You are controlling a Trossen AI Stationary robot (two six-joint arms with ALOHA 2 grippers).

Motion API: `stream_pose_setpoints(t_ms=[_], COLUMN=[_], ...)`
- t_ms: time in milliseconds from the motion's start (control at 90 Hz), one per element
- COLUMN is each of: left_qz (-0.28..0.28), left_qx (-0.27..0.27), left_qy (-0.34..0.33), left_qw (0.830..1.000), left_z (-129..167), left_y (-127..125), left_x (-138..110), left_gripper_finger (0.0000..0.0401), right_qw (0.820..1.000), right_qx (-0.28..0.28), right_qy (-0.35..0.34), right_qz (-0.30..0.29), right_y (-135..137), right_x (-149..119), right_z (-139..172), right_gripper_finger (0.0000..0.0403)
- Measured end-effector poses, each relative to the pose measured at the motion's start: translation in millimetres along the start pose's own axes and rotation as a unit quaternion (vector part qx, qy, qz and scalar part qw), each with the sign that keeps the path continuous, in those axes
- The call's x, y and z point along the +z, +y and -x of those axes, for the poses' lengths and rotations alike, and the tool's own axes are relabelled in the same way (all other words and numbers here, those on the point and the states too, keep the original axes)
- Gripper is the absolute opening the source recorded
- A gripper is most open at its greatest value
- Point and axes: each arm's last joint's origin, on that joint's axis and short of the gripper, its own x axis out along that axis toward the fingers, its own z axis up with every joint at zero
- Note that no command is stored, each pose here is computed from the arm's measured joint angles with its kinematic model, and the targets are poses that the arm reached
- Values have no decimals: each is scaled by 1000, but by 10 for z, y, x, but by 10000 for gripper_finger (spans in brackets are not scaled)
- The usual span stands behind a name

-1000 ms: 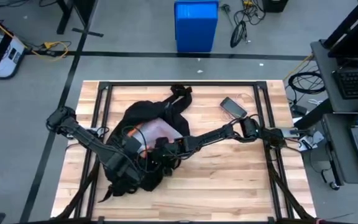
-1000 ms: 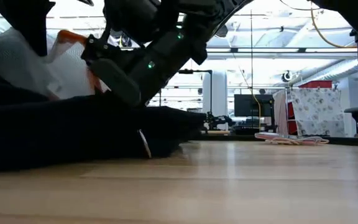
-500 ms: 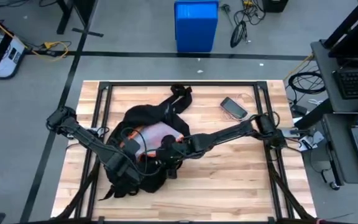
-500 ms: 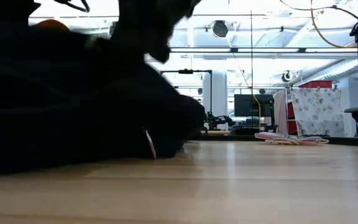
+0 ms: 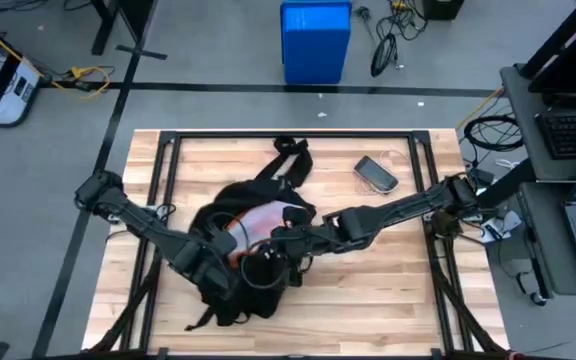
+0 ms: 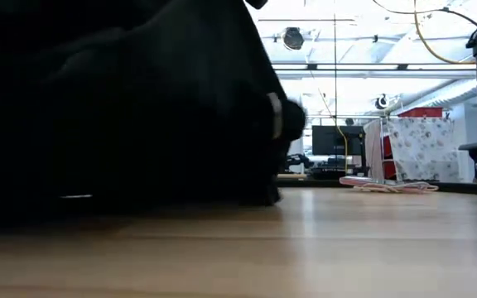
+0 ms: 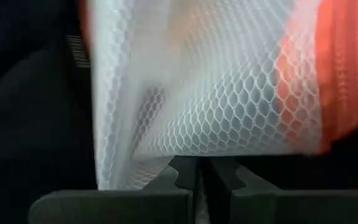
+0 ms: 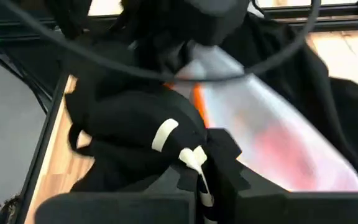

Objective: Unpack backpack
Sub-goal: Put the orange zip bag into the black backpack

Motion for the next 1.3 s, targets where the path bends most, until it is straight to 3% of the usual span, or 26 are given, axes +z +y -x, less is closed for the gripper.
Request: stream_pose_setpoints(t_ms=[144, 322, 456, 544, 778, 933, 1078, 1211, 1300], left_qz=[-16, -5, -7, -17, 4, 15, 22, 22, 9], left_qx=[-92, -89, -133, -164, -171, -212, -239, -214, -168], left_qy=[29, 24, 13, 1, 34, 40, -31, -137, -172], left_qw=[995, 996, 991, 986, 985, 976, 970, 967, 971], left_z=[-33, -120, -27, 95, 195, 411, 671, 783, 738], left_y=[-133, -130, -149, -149, -93, 26, 230, 373, 420], left_x=[152, 302, 320, 278, 180, 157, 183, 250, 314], left_gripper_finger=[0, 0, 10, 51, 216, 273, 278, 259, 237], right_qw=[1000, 1000, 999, 999, 999, 999, 999, 999, 999], right_qx=[1, 3, 6, 12, 13, 10, 15, 19, 21], right_qy=[-2, -5, -6, -4, 9, 25, 30, 38, 43], right_qz=[-8, -28, -33, -42, -40, -34, -28, -20, -24], right_y=[1, 25, 82, 114, 152, 168, 236, 302, 341], right_x=[4, 6, -6, -16, -48, -87, -115, -150, -173], right_z=[6, 13, 32, 39, 52, 60, 79, 99, 112], right_gripper_finger=[0, 0, 0, 0, 0, 0, 0, 0, 0])
